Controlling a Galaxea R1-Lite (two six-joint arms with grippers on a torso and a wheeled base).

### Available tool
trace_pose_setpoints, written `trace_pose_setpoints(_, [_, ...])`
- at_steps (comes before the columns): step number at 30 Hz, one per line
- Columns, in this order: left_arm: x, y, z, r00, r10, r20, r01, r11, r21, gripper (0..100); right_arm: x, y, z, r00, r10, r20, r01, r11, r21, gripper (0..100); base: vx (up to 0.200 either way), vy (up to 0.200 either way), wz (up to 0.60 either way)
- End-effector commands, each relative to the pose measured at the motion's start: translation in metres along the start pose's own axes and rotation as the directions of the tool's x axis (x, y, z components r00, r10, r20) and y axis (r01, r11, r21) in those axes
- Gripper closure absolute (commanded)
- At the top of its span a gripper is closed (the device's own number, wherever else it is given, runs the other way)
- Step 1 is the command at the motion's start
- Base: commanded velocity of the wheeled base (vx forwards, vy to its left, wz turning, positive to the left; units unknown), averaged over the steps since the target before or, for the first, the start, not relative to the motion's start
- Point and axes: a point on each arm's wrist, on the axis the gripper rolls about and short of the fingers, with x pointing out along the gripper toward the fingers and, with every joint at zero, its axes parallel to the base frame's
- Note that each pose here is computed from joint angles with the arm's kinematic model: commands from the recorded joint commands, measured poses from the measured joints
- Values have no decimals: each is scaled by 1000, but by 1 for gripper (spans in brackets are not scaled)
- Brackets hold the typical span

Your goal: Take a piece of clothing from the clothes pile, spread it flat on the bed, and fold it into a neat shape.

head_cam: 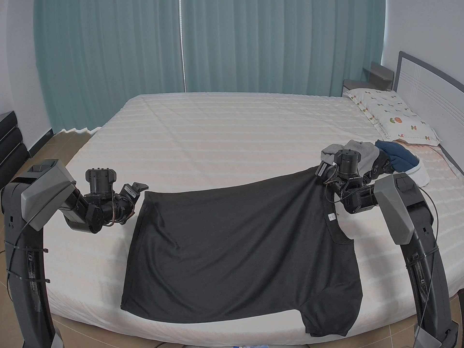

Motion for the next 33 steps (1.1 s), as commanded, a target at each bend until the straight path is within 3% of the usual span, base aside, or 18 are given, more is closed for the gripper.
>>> trace_pose_setpoints(1, [9, 0, 0, 1000, -12, 4, 11, 1000, 13, 0, 6, -14, -18, 999, -26, -30, 26, 1000, -6, 100, 0, 0, 0])
trace_pose_setpoints(5, [18, -7, -3, 999, -34, 4, 34, 999, 25, 0, 7, -19, -20, 999, -36, -34, 36, 999, -6, 100, 0, 0, 0])
trace_pose_setpoints(6, [22, -9, -5, 999, -42, 4, 42, 999, 32, 0, 7, -19, -21, 999, -38, -38, 38, 999, -7, 0, 0, 0, 0])
trace_pose_setpoints(12, [41, -11, -3, 997, -29, 73, 26, 999, 45, 0, 7, -18, -21, 998, -46, -36, 46, 999, -5, 0, 0, 0, 0])
trace_pose_setpoints(24, [62, -9, -16, 993, 3, 114, -17, 991, 130, 0, 6, -17, -14, 999, -50, -21, 51, 999, 4, 0, 0, 0, 0])
trace_pose_setpoints(25, [62, -11, -17, 994, -1, 113, -14, 991, 131, 100, 6, -18, -14, 998, -52, -20, 52, 999, 6, 0, 0, 0, 0])
trace_pose_setpoints(32, [66, -13, -16, 990, -23, 138, 4, 991, 137, 100, 5, -20, -17, 997, -66, -29, 66, 998, 3, 0, 0, 0, 0])
trace_pose_setpoints(33, [67, -12, -15, 987, -21, 157, -1, 991, 136, 100, 5, -21, -18, 997, -68, -32, 68, 998, 2, 100, 0, 0, 0])
